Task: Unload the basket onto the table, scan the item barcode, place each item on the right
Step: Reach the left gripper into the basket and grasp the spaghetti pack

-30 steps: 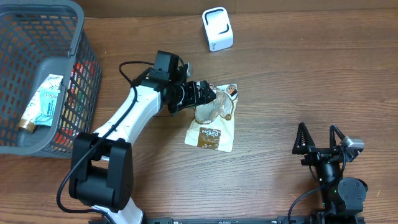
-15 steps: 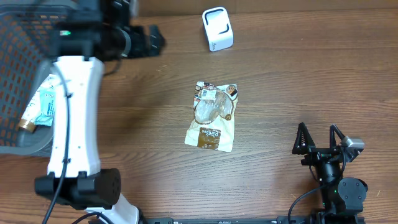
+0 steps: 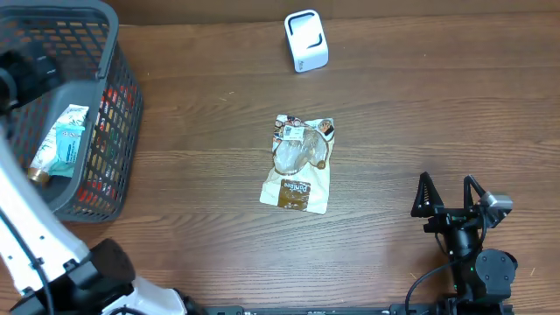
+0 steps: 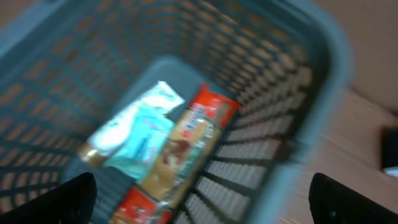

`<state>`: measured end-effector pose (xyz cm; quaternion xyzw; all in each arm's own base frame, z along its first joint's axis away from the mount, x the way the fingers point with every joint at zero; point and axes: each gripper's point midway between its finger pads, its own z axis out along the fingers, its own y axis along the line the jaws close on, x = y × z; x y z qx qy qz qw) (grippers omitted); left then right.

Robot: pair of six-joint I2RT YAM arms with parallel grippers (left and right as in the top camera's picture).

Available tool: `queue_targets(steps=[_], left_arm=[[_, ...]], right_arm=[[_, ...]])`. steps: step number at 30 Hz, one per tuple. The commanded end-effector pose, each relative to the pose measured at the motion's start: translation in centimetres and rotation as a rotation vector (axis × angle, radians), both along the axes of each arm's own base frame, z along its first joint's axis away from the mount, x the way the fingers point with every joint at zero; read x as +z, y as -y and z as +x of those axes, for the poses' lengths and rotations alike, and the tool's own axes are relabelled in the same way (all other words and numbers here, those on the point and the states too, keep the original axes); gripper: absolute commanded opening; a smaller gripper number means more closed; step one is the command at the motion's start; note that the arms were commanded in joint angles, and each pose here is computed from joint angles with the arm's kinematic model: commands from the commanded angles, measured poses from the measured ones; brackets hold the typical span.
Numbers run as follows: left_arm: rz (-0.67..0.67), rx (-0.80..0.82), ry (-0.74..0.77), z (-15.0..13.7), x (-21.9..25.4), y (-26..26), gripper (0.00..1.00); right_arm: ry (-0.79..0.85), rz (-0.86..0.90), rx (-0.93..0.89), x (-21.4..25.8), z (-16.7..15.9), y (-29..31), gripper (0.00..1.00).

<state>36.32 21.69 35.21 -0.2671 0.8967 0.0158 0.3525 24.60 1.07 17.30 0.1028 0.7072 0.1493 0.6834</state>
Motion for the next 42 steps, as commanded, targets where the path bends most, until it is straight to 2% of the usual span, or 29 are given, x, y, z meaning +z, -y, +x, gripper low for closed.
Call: queue_targets(steps=[1, 3, 12, 23, 25, 28, 32, 42], left_arm=[[-0.039, -0.171, -0.002, -0.2, -2.9, -0.8, 1.0], [-0.035, -0.234, -0.019, 0.1, -4.9, -1.0, 1.0], [-0.011, -0.292, -0.057, 2.6, -14.8, -3.0, 1.0], [-0.059, -0.391, -0.11, 4.9, -22.7, -2.6, 0.99], [-0.083, -0.407, -0.135, 5.4, -24.6, -2.2, 0.97], [-0.109, -0.432, -0.165, 5.7, -26.7, -1.6, 0.89], [-0.129, -0.475, -0.198, 6.1, -28.8, -0.4, 0.87], [-0.156, -0.38, -0.327, 5.2, -33.4, -1.3, 0.93]], right_arm=[[0.001, -0.001, -0.014, -0.2, 0.0, 0.3, 1.0], [0.001, -0.001, -0.014, -0.2, 0.0, 0.3, 1.0], [0.001, -0.001, -0.014, -0.2, 0.0, 0.3, 1.0], [0.001, -0.001, -0.014, -0.2, 0.0, 0.3, 1.0], [0.001, -0.001, -0.014, -0.2, 0.0, 0.3, 1.0], [0.001, -0.001, -0.014, -0.2, 0.0, 0.3, 1.0], [0.001, -0.001, -0.014, -0.2, 0.0, 0.3, 1.0], [0.001, -0.001, -0.014, -0.2, 0.0, 0.3, 1.0]])
